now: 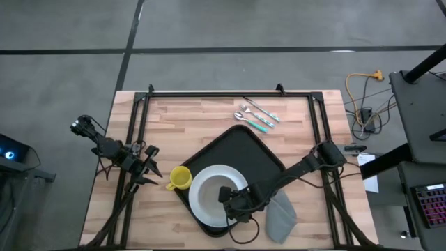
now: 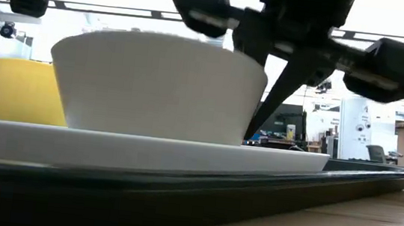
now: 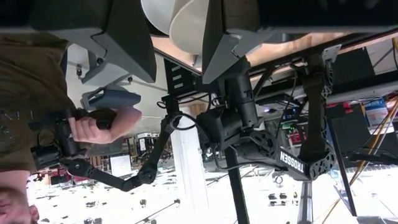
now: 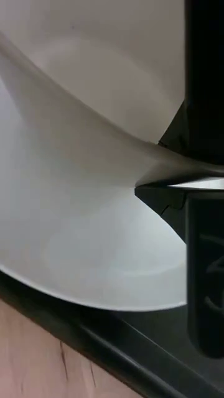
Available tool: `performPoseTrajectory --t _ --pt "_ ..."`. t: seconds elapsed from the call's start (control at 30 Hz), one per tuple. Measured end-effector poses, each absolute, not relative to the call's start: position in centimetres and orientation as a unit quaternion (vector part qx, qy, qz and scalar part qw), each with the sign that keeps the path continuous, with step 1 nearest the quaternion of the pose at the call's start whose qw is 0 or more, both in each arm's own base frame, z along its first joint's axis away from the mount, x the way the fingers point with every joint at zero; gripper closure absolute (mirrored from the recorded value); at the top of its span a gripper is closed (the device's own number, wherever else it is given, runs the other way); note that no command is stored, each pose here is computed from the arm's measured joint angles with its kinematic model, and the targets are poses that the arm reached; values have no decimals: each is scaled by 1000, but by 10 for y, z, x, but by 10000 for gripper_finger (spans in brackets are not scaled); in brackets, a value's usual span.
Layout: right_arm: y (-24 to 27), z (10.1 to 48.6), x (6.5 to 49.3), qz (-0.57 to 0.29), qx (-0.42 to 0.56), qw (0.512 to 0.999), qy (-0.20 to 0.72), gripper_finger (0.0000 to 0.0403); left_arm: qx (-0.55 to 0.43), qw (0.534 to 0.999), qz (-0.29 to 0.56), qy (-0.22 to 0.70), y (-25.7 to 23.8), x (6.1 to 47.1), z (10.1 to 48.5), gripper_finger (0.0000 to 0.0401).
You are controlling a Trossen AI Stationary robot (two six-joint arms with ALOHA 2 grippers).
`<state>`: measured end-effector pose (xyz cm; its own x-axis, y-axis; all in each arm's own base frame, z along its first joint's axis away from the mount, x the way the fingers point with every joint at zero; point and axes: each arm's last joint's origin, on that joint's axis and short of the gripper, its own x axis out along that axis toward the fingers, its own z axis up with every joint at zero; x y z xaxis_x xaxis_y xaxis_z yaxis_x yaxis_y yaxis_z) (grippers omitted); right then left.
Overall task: Set up tray
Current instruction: Put the brown bowl on the white plate on the black tray
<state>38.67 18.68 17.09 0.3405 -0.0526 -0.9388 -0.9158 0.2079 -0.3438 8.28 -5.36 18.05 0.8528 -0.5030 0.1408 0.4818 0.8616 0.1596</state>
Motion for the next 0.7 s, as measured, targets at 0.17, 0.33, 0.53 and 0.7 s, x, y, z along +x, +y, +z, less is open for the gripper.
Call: performPoseTrajectory --t 0.17,0.33,0.53,0.7 --pt "185 158 391 342 -527 620 470 394 59 961 -256 -89 -54 83 181 285" --pt "184 154 393 340 -526 619 474 394 59 961 -256 -89 -54 83 180 285" --pt "185 158 396 333 -518 630 473 394 59 961 -256 -89 -54 83 180 285" --pt "185 160 397 331 -517 633 472 394 59 961 -256 -89 -54 83 180 285"
